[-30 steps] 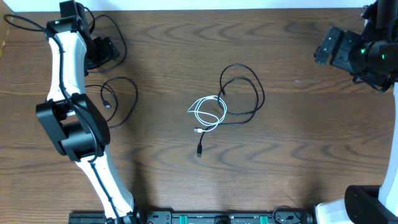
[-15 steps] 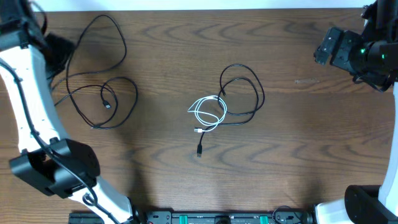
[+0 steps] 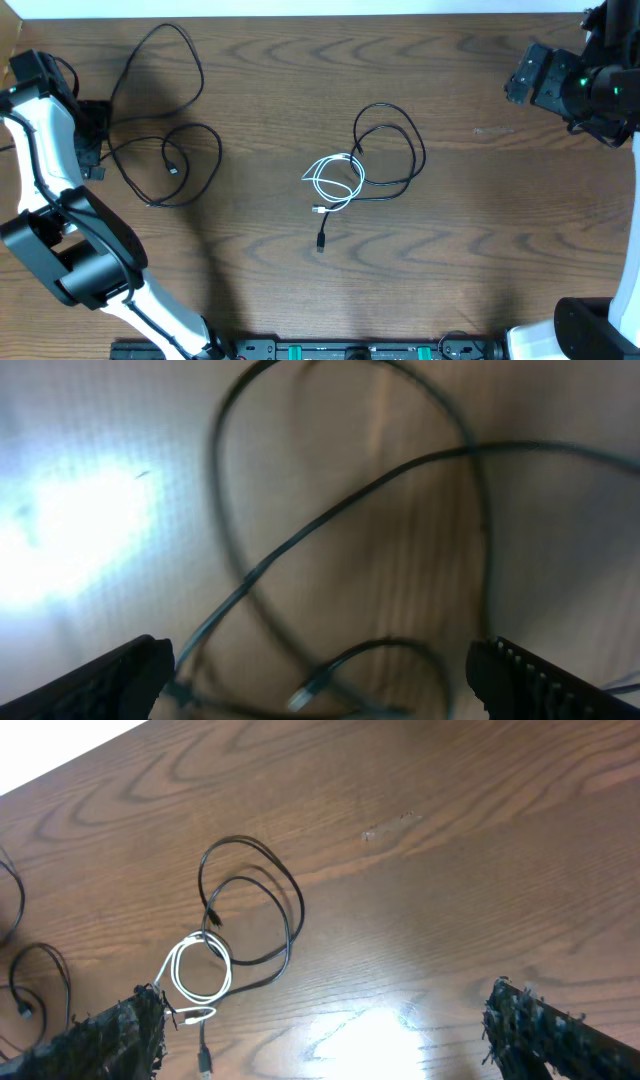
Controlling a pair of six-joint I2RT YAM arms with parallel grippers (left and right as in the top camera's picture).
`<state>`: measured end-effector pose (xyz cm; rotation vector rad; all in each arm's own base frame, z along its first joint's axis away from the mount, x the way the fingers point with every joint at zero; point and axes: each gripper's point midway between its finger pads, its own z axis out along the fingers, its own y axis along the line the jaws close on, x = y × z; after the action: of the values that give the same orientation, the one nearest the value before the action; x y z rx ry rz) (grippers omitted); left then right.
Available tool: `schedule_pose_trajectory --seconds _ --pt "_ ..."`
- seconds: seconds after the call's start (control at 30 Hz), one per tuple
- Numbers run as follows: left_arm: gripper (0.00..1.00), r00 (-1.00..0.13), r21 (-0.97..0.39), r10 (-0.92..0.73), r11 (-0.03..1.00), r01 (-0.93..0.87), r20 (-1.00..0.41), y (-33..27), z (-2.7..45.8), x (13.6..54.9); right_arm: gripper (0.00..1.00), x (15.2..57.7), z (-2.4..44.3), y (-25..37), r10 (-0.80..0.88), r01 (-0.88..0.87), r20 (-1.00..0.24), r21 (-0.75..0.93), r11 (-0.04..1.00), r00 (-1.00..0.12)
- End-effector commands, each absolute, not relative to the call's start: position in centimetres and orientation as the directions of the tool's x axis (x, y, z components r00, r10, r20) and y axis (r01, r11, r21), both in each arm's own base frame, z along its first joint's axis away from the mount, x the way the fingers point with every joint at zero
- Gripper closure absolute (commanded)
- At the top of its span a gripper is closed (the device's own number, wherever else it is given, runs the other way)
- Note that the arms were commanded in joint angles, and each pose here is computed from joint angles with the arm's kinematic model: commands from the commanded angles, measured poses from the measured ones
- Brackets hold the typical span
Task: Untangle cables
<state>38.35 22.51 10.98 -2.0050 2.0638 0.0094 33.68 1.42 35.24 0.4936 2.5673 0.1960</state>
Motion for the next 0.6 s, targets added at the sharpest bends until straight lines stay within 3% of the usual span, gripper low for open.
schedule_pose_trajectory --seconds 0.0,0.13,0.2,0.27,0.33,0.43,0.47,0.57 --pt "0.02 -0.063 -0.192 -0.987 0.091 -0.977 -0.145 22.1 8.9 39.6 0.01 33.8 35.1 1.3 0.371 0.301 -0.461 0.22 0.928 -0.806" --pt "0.02 -0.076 -0.199 -0.994 0.09 -0.976 -0.076 21.2 7.2 40.1 0.01 33.8 35.1 1.3 0.371 0.302 -0.46 0.22 0.928 -0.806" --pt "0.08 -0.077 -0.189 -0.995 0.089 -0.978 -0.071 21.2 6.7 40.1 0.01 33.8 35.1 1.3 0.371 0.301 -0.46 0.219 0.928 -0.807" --pt "0.25 -0.077 -0.185 -0.994 0.09 -0.979 -0.074 21.3 6.3 40.2 0.01 33.8 35.1 1.3 0.371 0.301 -0.461 0.22 0.928 -0.806" --pt "0.56 -0.084 -0.185 -0.992 0.1 -0.978 -0.094 21.7 6.3 40.3 0.01 33.8 35.1 1.3 0.371 0.301 -0.461 0.22 0.928 -0.806" --pt "0.85 -0.12 -0.225 -0.984 0.147 -0.963 -0.128 22.2 6.8 41.4 0.01 33.8 35.1 1.3 0.371 0.301 -0.461 0.22 0.928 -0.806" --pt "0.92 -0.123 -0.255 -0.983 0.154 -0.955 -0.134 22.3 7.4 42.1 0.01 33.8 35.1 1.3 0.371 0.301 -0.46 0.219 0.928 -0.807" --pt "0.92 -0.123 -0.401 -0.98 0.178 -0.899 -0.159 23.0 11.2 44.9 0.01 33.8 35.1 1.3 0.371 0.301 -0.461 0.22 0.928 -0.806"
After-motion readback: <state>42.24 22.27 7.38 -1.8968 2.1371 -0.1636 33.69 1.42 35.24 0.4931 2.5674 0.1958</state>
